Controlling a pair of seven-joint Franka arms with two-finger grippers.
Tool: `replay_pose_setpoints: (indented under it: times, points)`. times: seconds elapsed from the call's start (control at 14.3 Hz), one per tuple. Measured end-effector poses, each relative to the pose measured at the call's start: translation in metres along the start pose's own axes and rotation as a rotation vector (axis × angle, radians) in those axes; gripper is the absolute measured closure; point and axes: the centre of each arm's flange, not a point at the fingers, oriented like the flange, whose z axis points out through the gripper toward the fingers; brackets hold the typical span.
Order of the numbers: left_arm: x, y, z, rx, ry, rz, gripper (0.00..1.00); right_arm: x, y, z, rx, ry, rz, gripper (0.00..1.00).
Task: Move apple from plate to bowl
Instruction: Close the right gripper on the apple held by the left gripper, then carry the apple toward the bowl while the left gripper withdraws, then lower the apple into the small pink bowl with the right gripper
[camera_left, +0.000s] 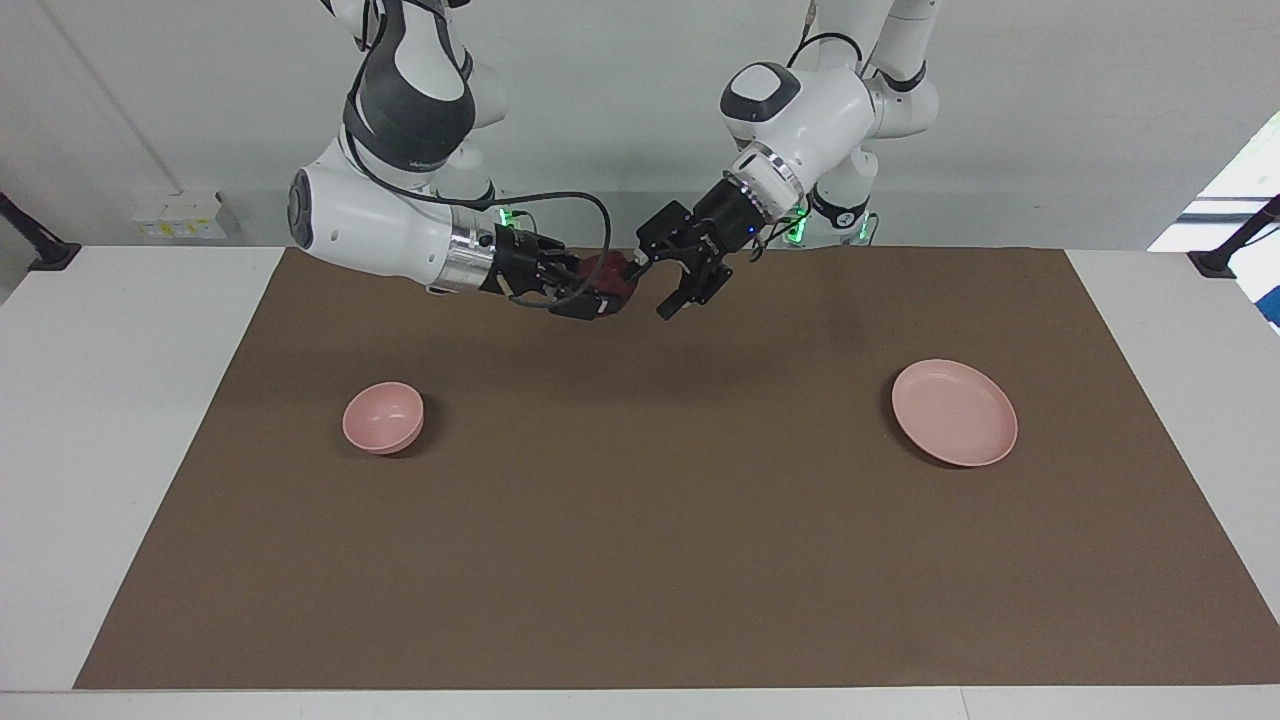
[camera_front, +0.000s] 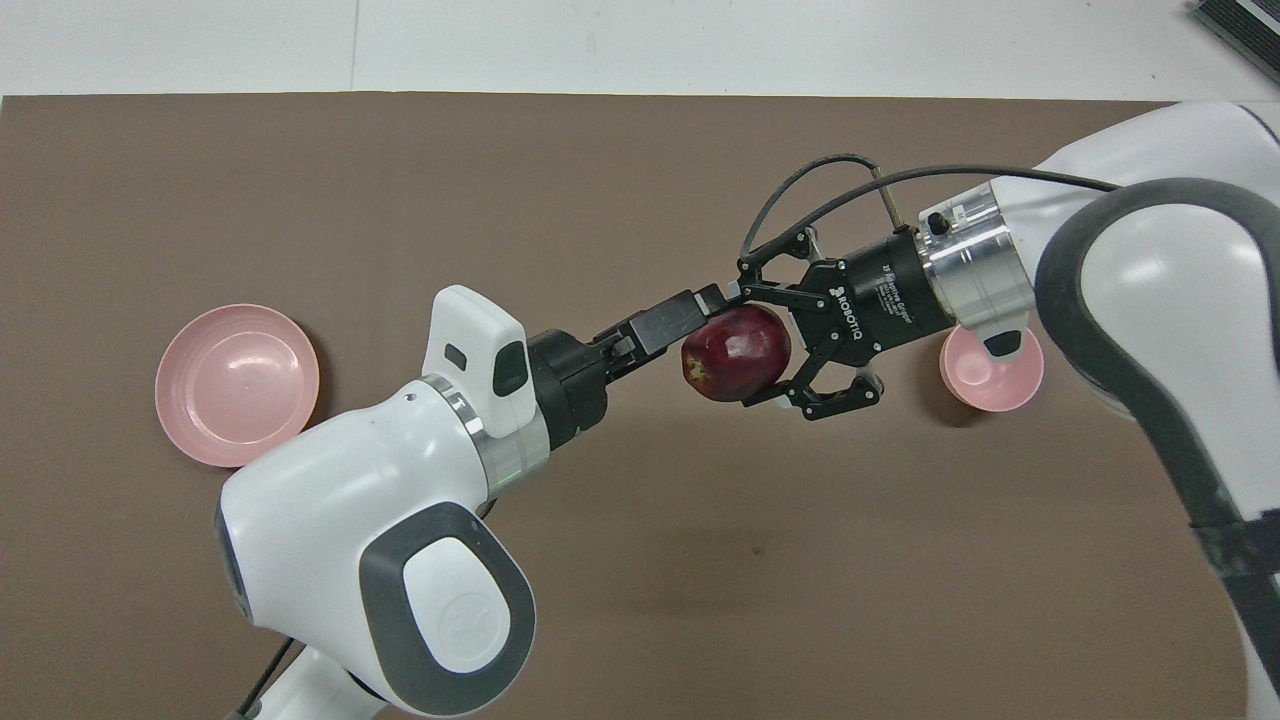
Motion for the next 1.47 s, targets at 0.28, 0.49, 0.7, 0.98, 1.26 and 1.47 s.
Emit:
replay_pose_setpoints:
  times: [0.28,0.49,0.7,0.98,1.26,1.47]
  points:
    - [0.045,-0.025,-0.014,0.072,-0.062,0.040,0.00,0.032,0.018,-0.038,-0.017,0.030,-0.103,0.22]
    - [0.077,-0.050,-0.029,0.191,-0.158,0.126,0.00,0.056,0.033,-0.053,-0.114,0.153,-0.259,0.22]
    - [0.102,-0.083,-0.049,0.407,-0.258,0.255,0.00,0.080,0.042,-0.064,-0.274,0.325,-0.489,0.22]
    - [0.139,-0.129,-0.095,0.704,-0.364,0.347,0.00,0.109,0.046,-0.077,-0.477,0.498,-0.770,0.22]
    - [0.178,-0.161,-0.149,0.860,-0.401,0.361,0.00,0.157,0.060,-0.080,-0.642,0.569,-0.960,0.22]
    - [0.200,-0.154,-0.179,0.897,-0.400,0.419,0.00,0.184,0.066,-0.078,-0.723,0.591,-1.032,0.22]
